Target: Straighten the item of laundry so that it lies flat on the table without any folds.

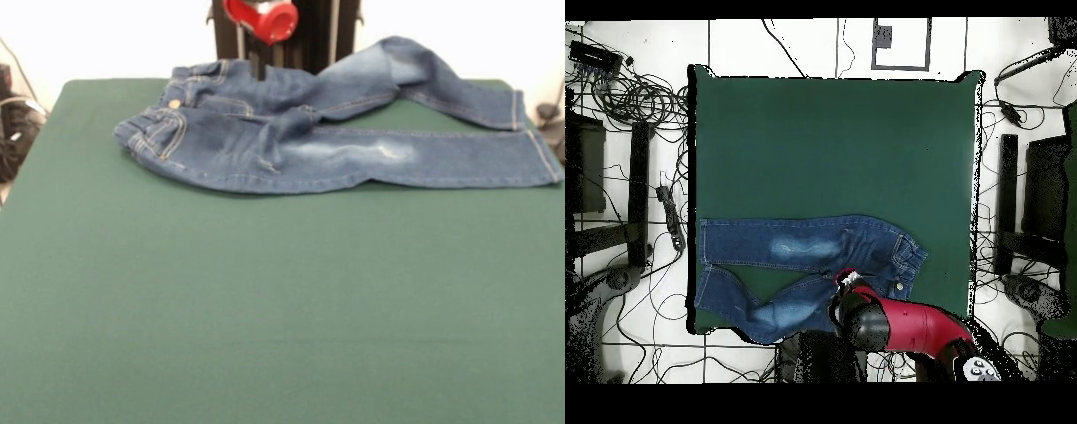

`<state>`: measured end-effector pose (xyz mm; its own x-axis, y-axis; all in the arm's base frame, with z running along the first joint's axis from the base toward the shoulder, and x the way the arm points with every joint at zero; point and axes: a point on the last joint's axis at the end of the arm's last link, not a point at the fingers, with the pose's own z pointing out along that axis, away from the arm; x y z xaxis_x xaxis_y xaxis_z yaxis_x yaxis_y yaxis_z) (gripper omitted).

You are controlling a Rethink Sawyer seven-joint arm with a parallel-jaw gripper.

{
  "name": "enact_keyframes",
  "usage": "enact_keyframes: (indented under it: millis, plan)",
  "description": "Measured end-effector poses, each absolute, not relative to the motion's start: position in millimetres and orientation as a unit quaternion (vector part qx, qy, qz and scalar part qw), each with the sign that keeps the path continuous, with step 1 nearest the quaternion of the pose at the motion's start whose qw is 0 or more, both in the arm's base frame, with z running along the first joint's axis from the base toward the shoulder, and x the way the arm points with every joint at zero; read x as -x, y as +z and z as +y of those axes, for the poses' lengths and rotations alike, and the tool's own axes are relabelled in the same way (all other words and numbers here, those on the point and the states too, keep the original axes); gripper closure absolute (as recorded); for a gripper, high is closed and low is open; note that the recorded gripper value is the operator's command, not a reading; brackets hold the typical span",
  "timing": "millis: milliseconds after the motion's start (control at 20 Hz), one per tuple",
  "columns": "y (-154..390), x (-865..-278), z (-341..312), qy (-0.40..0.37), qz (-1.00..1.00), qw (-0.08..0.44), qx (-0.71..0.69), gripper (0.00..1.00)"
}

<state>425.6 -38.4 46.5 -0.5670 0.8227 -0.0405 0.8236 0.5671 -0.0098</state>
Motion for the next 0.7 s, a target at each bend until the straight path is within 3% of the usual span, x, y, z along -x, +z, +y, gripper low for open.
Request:
enact_keyframes:
  millis: [350,700]
  plan:
    - [23.5,-443.9,-38.1,-0.008,0.891,0.021,-0.453,1.0]
    - [-12.4,-426.9,-18.9,0.005,0.904,0.028,-0.426,1.0]
